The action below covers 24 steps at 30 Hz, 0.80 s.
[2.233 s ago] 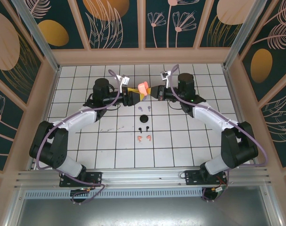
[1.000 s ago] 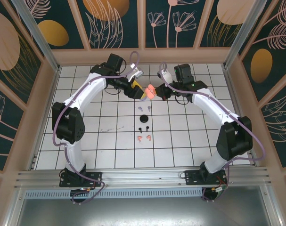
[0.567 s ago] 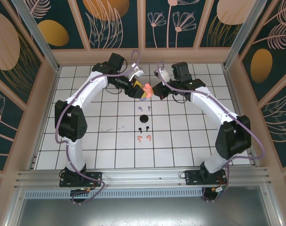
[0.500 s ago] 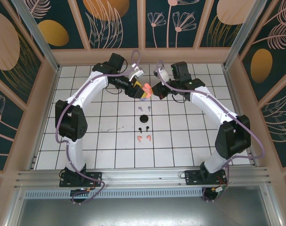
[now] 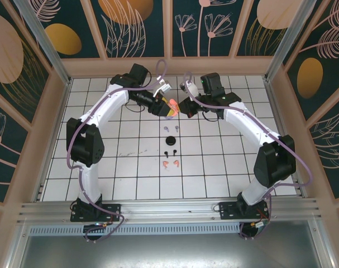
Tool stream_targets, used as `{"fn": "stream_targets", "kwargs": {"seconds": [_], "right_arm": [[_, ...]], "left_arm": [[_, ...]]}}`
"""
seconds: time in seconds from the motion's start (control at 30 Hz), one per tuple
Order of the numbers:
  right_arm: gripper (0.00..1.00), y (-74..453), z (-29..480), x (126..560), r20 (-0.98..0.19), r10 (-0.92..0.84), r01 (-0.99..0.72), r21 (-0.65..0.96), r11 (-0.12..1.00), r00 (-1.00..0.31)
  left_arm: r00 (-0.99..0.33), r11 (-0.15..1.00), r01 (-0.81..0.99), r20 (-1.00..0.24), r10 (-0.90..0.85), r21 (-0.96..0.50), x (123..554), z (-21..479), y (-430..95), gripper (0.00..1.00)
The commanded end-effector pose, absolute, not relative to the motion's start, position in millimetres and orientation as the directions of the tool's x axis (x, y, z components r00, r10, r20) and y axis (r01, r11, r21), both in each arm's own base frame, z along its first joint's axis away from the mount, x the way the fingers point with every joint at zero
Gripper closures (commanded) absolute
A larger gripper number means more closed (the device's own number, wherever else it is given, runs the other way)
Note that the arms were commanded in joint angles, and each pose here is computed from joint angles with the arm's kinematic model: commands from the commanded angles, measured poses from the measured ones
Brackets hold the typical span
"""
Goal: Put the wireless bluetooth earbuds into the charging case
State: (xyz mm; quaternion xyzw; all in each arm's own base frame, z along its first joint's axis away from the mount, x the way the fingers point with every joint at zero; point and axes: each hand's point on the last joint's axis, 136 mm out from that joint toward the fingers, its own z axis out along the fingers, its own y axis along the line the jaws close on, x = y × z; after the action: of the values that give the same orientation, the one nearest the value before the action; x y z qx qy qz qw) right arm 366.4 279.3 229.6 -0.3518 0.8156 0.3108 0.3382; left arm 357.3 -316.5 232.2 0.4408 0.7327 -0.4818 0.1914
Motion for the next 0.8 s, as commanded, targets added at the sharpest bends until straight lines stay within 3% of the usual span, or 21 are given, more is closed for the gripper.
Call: {"fn": "stream_targets", "kwargs": {"seconds": [0.0,0.3,0.6,0.77], "right_arm": [[1.00,286.9,239.6,366.4,-0.785,-0.375,-0.809,0.256,0.529,-0.493],[1.00,285.5,236.0,368.2,-0.781,-0.379,-0.805,0.249,0.539,-0.496],[1.00,282.3,234.0,370.0,-0.780,-0.379,-0.799,0.244,0.550,-0.499],[1.00,282.0,233.3,369.9,-0.781,-0.378,-0.799,0.243,0.550,-0.497]], "left_arm": [[-0.523,0.109,0.836,-0.722,0.453,-0.537,358.7,235.4,-317.1,0.50],[-0.521,0.097,0.835,-0.724,0.452,-0.541,358.1,234.5,-318.1,0.61],[-0.512,0.100,0.841,-0.721,0.468,-0.532,354.1,233.0,-315.1,0.55],[-0.509,0.089,0.842,-0.729,0.459,-0.532,355.5,237.3,-316.8,0.65]]}}
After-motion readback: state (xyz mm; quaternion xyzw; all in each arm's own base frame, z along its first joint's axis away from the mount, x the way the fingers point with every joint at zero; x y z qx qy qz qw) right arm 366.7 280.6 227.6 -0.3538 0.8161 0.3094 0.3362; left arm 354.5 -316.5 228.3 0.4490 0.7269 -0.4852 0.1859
